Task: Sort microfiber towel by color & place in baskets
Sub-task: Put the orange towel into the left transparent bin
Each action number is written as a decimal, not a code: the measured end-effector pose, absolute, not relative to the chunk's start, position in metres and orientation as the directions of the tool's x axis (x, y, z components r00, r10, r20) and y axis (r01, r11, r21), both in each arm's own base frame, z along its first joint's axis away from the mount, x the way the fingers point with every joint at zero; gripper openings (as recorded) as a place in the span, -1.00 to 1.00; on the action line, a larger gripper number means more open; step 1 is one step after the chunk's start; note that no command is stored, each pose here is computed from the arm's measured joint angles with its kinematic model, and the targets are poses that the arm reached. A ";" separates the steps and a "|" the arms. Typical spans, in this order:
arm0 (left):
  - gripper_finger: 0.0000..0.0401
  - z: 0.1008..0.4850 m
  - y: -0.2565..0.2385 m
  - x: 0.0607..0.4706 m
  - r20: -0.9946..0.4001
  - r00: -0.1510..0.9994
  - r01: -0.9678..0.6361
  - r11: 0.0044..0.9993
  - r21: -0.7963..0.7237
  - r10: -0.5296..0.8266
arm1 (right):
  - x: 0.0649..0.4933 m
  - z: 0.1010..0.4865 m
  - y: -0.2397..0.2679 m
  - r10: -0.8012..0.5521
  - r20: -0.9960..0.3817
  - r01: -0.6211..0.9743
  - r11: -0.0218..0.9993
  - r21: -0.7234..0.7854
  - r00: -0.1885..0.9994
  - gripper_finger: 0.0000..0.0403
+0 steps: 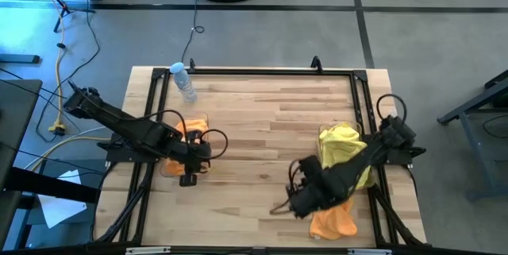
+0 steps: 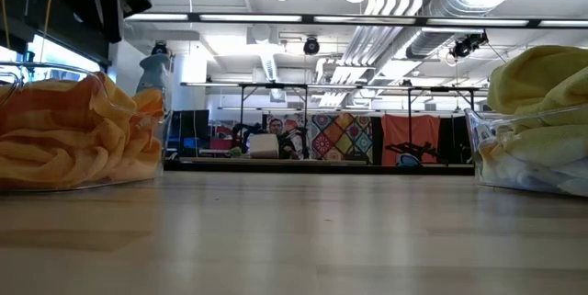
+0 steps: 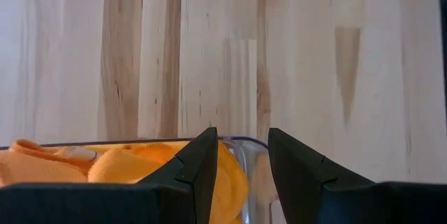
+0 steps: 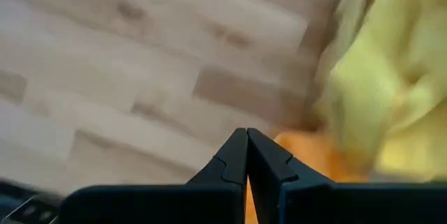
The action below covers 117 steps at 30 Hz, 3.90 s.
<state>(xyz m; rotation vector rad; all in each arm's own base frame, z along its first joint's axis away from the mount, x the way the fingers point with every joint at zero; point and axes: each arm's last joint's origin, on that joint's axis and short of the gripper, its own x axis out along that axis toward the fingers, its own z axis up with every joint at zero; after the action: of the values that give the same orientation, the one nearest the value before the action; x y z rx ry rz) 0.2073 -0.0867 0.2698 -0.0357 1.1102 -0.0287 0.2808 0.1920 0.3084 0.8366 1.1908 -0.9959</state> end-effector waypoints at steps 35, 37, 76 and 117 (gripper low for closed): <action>-0.42 0.282 -0.086 0.207 -0.838 0.542 -0.041 0.993 -0.111 -0.071 | 0.222 0.142 0.255 0.206 -0.978 0.985 0.171 0.001 -0.035 0.12; -0.42 0.282 -0.086 0.207 -0.836 0.546 -0.047 0.994 -0.101 -0.059 | 0.225 0.140 0.254 0.212 -0.977 0.986 0.166 0.031 -0.005 0.02; 0.19 0.301 -0.100 0.252 -0.505 0.863 -0.086 0.983 -0.164 -0.009 | 0.367 0.266 0.160 -0.271 -0.758 0.492 0.868 0.075 0.593 -0.92; -0.97 0.282 -0.096 0.283 -0.470 0.877 -0.308 0.873 -0.379 0.105 | 0.387 0.338 0.125 -0.232 -0.703 0.187 0.972 -0.142 0.673 -0.63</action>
<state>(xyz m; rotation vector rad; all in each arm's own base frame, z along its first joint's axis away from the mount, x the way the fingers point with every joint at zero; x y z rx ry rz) 0.2833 -0.0959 0.2823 -0.4640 0.4549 0.2235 0.3867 0.1251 0.3384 -0.0593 0.7991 -0.2360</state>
